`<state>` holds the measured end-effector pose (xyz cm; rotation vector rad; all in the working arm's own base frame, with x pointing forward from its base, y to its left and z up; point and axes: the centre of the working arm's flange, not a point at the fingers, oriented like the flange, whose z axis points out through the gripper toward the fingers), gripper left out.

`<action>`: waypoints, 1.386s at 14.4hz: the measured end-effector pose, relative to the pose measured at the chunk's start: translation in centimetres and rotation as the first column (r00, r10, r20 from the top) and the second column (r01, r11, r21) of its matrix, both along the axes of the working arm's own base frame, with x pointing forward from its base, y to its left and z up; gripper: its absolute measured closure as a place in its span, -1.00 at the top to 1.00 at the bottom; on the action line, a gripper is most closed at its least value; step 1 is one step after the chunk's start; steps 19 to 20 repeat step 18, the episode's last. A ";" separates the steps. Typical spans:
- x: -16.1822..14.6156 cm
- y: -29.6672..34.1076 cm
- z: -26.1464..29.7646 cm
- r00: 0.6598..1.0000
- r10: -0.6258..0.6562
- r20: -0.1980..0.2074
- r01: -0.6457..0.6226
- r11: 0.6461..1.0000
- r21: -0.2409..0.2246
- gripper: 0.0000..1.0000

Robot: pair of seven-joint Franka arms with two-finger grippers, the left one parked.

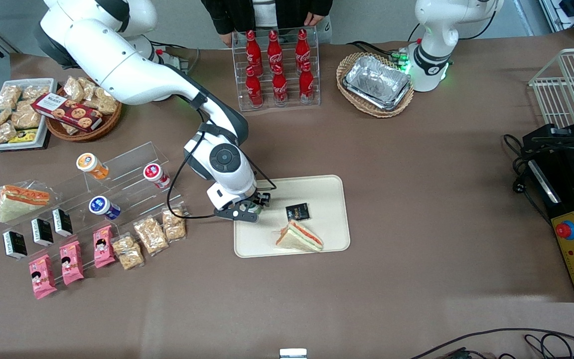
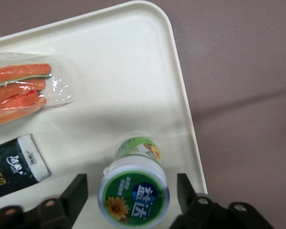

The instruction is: Place green gum on tray

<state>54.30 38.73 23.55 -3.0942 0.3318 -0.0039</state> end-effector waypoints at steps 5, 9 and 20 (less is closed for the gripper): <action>2.2 -2.4 5.5 0.998 0.045 0.047 -0.043 0.998 -0.040 0.99; 3.8 -12.1 21.3 0.992 0.125 0.009 -0.125 0.992 -0.026 0.99; 3.7 -44.3 35.1 0.991 0.131 0.023 -0.129 0.989 -0.071 0.99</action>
